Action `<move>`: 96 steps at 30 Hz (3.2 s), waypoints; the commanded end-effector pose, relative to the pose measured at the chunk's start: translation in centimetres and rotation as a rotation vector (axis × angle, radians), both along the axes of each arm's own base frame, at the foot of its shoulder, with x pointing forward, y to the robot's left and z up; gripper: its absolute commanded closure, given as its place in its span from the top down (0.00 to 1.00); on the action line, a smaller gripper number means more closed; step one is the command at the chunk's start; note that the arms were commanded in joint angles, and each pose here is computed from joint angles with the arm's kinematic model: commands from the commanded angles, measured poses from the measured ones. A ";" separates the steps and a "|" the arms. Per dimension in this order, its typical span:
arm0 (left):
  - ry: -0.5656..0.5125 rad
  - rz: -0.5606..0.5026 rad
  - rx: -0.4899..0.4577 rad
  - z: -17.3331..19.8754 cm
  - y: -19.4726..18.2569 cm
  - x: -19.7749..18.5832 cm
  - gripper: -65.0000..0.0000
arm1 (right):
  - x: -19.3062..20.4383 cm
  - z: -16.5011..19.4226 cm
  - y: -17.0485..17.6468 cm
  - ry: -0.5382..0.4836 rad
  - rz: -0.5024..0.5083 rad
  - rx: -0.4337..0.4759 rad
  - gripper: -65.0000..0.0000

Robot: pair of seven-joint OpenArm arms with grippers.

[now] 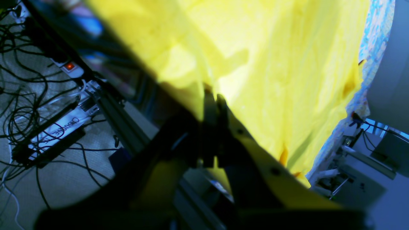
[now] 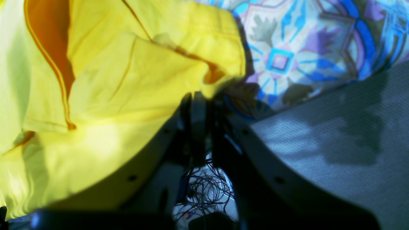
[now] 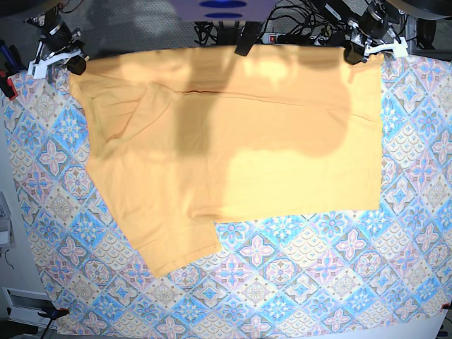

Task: Fold the T-shirt properly

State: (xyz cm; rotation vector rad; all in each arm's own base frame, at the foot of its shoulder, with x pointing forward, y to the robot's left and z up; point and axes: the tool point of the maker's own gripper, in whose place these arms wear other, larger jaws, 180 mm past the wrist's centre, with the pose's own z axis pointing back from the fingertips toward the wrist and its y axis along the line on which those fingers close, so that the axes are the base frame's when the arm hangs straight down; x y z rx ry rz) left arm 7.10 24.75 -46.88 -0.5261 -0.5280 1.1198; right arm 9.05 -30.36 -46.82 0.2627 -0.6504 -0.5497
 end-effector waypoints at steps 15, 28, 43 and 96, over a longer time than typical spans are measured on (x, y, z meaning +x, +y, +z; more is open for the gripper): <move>0.007 -0.005 0.025 0.8 0.7 -1.2 0.21 | 0.0 0.6 -1.4 -0.014 -0.018 -0.031 0.28; 0.035 -0.074 -0.015 1.3 -0.7 -2.2 0.31 | -1.3 0.0 -2.6 0.011 -0.074 -0.034 0.28; 0.028 -0.136 -0.062 1.9 -3.0 -2.7 0.30 | -1.6 1.2 -4.1 0.005 -0.085 -0.107 0.29; -0.212 -0.134 0.334 8.6 10.5 25.5 0.31 | 20.1 10.2 6.6 -0.336 0.415 -0.305 0.29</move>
